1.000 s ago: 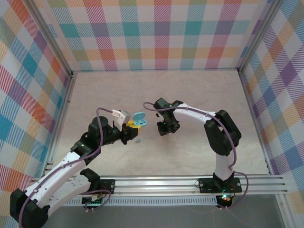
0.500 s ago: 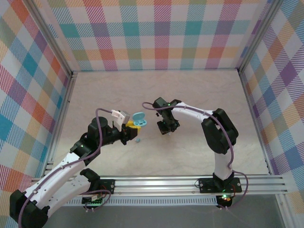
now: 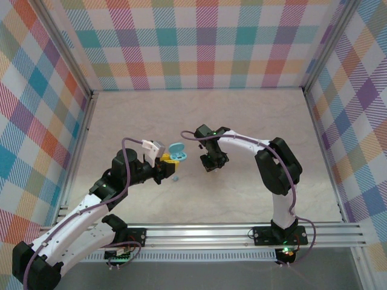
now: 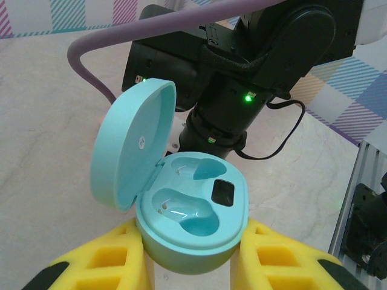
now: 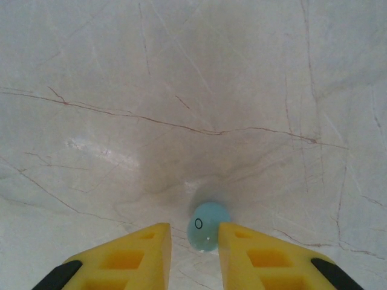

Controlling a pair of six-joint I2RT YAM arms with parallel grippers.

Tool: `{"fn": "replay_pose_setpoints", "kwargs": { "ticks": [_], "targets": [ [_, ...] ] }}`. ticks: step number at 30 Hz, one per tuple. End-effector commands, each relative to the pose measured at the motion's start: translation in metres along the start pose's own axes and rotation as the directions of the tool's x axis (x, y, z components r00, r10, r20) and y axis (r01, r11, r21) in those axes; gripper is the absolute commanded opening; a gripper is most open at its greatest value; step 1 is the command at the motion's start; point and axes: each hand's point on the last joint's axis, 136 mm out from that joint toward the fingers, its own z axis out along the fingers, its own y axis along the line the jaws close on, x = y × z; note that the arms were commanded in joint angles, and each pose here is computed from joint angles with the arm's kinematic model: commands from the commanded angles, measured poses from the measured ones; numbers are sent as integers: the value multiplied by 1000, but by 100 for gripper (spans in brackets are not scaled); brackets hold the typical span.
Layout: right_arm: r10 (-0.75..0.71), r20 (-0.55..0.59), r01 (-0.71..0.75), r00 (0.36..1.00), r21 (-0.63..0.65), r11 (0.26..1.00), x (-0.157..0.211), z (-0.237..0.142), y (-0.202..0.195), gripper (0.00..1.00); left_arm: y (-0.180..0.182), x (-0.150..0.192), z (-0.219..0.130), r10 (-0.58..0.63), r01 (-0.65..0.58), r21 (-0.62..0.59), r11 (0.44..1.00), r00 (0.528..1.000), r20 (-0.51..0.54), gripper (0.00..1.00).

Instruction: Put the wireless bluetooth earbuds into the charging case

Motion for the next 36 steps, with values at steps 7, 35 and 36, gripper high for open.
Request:
{"fn": "replay_pose_setpoints", "kwargs": {
  "ticks": [7, 35, 36],
  "targets": [
    [4, -76, -3, 997, 19, 1000, 19, 11, -4, 30, -2, -2, -3, 3, -3, 10, 1000, 1000, 12, 18],
    [147, 115, -108, 982, -289, 951, -6, -53, 3, 20, -8, -10, -7, 32, -33, 27, 999, 999, 39, 18],
    [147, 133, -100, 980, -310, 946, -7, -62, 4, 20, -9, -11, -7, 35, -37, 30, 999, 998, 42, 18]
  ]
}}
